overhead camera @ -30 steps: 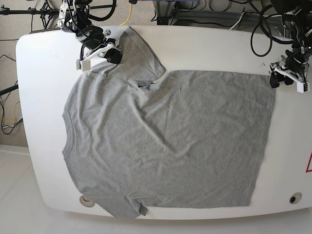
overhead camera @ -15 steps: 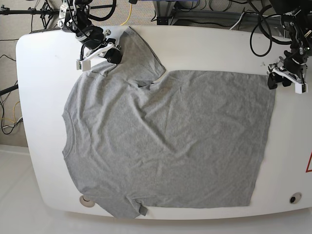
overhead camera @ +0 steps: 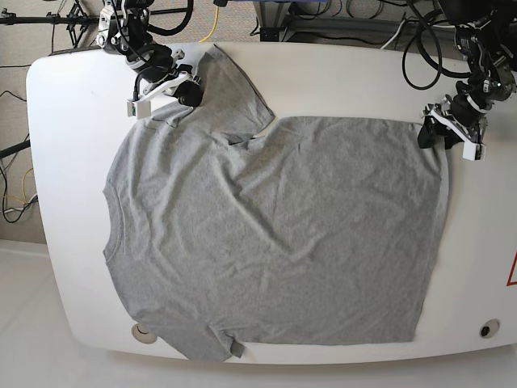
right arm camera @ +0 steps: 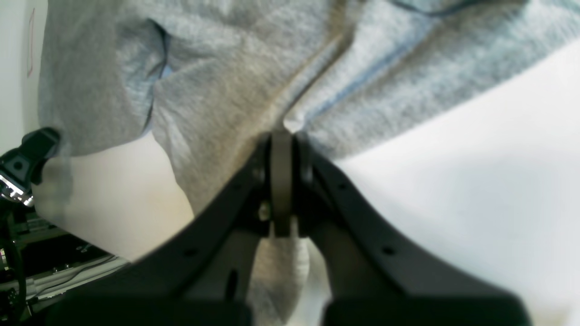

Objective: Fold the T-shirt properly
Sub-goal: 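Move the left gripper to the hem corner and grasp it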

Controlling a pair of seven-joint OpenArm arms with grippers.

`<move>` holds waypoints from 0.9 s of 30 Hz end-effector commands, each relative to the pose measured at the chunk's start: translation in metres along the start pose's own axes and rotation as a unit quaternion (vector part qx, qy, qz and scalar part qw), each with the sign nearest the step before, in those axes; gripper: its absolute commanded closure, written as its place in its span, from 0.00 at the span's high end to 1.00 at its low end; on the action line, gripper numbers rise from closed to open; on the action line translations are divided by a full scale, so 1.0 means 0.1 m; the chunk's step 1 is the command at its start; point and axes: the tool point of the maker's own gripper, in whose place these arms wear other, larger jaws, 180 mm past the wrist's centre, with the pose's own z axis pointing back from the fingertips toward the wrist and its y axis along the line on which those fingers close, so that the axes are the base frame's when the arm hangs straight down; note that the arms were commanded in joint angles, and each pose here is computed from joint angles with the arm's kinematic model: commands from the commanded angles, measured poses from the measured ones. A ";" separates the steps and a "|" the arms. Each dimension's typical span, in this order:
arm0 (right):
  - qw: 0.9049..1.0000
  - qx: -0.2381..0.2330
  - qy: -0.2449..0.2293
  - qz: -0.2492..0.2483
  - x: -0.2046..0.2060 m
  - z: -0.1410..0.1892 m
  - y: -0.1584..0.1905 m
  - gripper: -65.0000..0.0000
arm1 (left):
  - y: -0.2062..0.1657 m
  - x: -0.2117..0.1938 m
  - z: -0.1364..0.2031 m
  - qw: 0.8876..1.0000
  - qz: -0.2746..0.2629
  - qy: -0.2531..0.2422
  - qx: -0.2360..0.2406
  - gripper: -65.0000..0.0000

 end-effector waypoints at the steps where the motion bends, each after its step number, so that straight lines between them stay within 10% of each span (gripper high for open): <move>1: 1.000 0.003 -0.004 0.007 0.03 0.02 0.02 0.01 | 0.02 -0.18 0.02 0.999 -0.012 0.047 0.007 0.42; 14: 1.000 0.003 -0.006 0.011 0.06 0.02 0.03 0.00 | 0.10 -0.10 0.03 0.999 0.004 0.028 0.020 0.00; 27: 1.000 0.006 -0.012 0.026 0.14 0.07 0.09 0.00 | 0.06 -0.08 0.08 0.999 -0.009 0.027 0.018 0.00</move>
